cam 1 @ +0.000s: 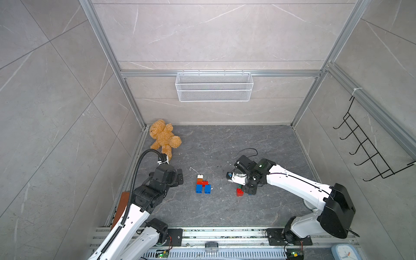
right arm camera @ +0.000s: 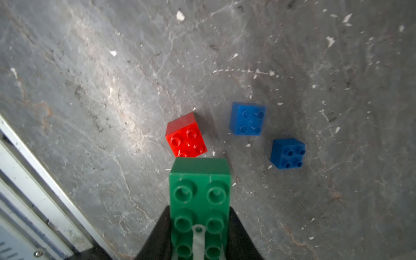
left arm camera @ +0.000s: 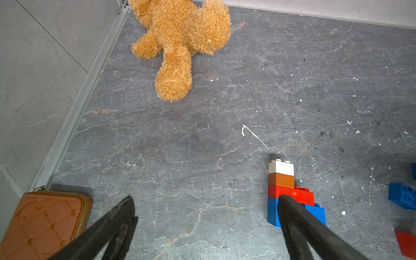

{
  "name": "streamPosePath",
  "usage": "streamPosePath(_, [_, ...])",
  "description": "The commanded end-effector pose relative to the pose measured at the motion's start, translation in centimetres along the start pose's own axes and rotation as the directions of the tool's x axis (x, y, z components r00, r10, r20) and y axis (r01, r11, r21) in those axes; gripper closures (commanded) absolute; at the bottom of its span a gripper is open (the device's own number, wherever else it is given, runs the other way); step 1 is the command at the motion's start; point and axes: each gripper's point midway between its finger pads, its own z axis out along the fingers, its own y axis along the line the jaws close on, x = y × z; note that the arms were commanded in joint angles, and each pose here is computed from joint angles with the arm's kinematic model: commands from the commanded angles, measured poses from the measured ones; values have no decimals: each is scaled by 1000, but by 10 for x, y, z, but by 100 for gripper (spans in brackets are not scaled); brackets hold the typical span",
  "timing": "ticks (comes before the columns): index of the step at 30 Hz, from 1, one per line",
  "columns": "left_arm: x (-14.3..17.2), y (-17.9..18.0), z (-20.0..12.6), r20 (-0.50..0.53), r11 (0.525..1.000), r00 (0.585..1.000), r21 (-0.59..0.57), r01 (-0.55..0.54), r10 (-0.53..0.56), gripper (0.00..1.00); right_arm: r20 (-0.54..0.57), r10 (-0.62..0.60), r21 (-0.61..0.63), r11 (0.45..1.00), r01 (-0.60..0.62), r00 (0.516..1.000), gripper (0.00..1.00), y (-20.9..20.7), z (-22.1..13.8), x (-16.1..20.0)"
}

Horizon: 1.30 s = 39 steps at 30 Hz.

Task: Assemble the letter h with lego
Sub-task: Assemble the lego brick with the lego brick.

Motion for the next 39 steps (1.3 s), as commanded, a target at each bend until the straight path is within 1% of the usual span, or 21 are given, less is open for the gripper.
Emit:
streamPosePath(1, [-14,-1,-9,38,1000,999,9,23,-24,0,46,-83,-39,996,84,996,100,7,-3,-1])
streamPosePath(3, [-13,-1,-8,36,1000,999,7,23,-23,0,76,-97,-66,993,102,992,100,8,-1,-3])
streamPosePath(5, [-13,0,-8,35,1000,999,1,18,-18,0,58,-120,-123,984,127,991,100,16,7,-1])
streamPosePath(7, [-13,1,-8,35,1000,999,-3,18,-18,0,99,-119,-150,980,133,988,100,20,11,-8])
streamPosePath(9, [-13,1,-7,35,1000,999,-6,17,-17,0,128,-114,-137,982,131,985,100,16,15,-11])
streamPosePath(13, [-12,2,-6,34,1000,999,-14,16,-15,0,122,-141,-155,975,159,982,100,16,16,-13])
streamPosePath(17, [-12,2,-4,27,1000,1000,-19,8,-8,0,92,-158,-148,974,170,983,100,10,28,-10])
streamPosePath(21, [-11,2,-4,27,1000,1000,-21,9,-8,0,131,-157,-120,978,173,979,100,3,30,-16])
streamPosePath(24, [-11,3,-4,26,1000,1000,-25,9,-8,0,145,-146,-106,981,162,979,100,-4,35,-11])
streamPosePath(26, [-12,3,-3,26,1000,1000,-26,6,-6,0,175,-134,-114,981,155,975,100,-4,33,-13])
streamPosePath(30, [-11,3,-2,20,1000,1000,-29,2,-1,0,146,-149,-119,979,167,978,100,-4,39,-8])
streamPosePath(34, [-10,3,-2,19,1000,1000,-30,1,-1,0,178,-146,-116,979,168,973,100,1,38,-7])
streamPosePath(39, [-10,2,-1,19,1000,1000,-29,1,-1,0,180,-156,-119,977,178,971,100,4,38,-2])
